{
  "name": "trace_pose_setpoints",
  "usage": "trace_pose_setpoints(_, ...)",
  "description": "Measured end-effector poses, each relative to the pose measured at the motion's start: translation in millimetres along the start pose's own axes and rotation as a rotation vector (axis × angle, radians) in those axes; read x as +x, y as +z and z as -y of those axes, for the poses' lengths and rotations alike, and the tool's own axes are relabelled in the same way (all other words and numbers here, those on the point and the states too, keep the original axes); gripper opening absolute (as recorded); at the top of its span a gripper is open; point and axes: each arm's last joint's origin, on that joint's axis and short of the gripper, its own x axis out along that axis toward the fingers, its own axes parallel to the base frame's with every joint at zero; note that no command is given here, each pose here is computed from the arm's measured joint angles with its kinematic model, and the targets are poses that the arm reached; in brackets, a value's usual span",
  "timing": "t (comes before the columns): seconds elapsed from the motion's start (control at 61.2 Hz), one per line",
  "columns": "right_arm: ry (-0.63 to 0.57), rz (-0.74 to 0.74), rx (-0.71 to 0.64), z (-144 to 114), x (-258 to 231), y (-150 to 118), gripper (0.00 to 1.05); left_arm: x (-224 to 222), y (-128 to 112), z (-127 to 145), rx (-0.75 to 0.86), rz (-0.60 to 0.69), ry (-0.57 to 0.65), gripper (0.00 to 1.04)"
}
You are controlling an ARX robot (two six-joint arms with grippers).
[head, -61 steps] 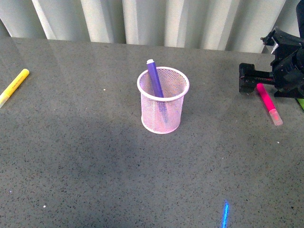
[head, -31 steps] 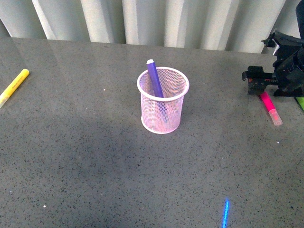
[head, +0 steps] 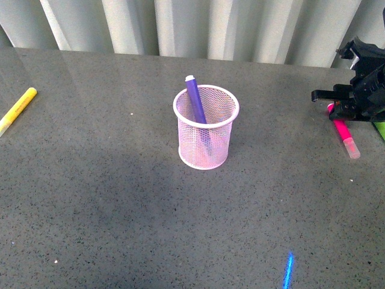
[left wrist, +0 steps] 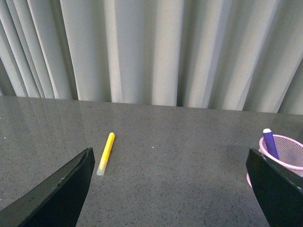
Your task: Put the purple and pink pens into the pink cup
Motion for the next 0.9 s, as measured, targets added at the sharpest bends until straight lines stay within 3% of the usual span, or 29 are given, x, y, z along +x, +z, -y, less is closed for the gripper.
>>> trace_pose_setpoints(0.294, 0.024, 0.114, -0.018, -0.3, -8.5, -13.1, 0.12, 0.0, 0.0, 0.0, 0.0, 0.0, 0.0, 0.98)
trace_pose_setpoints(0.539, 0.008, 0.404, -0.152, -16.9, -45.6, -5.5, 0.12, 0.0, 0.0, 0.0, 0.0, 0.0, 0.0, 0.98)
trace_pose_setpoints(0.702, 0.09, 0.642, -0.253, -55.5, -86.5, 5.3, 0.12, 0.0, 0.0, 0.0, 0.0, 0.0, 0.0, 0.98)
trace_pose_setpoints(0.898, 0.22, 0.819, -0.396, -117.2, -105.2, -14.4, 0.11, 0.0, 0.0, 0.0, 0.0, 0.0, 0.0, 0.98)
